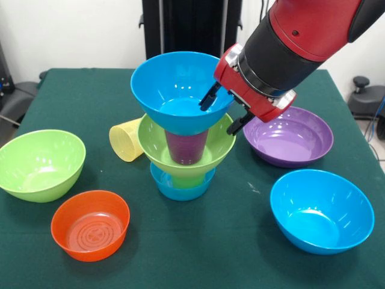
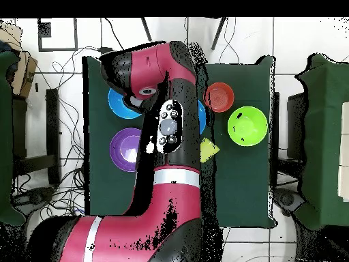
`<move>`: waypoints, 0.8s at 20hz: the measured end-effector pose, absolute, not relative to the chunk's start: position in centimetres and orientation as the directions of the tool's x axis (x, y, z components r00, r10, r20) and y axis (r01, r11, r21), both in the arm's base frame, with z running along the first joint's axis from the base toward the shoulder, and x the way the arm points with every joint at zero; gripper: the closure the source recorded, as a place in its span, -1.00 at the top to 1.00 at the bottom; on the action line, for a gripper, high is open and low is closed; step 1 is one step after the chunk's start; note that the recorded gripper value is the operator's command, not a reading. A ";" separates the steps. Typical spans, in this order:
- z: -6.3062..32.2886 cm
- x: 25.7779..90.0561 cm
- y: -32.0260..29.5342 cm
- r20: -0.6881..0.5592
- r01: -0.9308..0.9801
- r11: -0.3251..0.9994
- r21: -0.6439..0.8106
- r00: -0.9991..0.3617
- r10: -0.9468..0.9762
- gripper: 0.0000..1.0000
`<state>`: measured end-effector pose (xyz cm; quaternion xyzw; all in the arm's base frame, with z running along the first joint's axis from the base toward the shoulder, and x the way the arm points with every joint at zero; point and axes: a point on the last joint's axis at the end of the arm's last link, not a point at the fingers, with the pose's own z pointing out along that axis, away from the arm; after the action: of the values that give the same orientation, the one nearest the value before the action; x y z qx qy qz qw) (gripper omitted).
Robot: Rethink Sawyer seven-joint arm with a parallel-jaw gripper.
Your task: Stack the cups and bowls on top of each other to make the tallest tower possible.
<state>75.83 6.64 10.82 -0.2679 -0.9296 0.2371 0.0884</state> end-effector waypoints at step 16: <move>10.9 75.8 7.0 0.038 0.456 0.745 -0.486 -0.841 0.539 1.00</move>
<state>75.81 7.01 10.93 -0.2675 -0.9300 0.2361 0.0883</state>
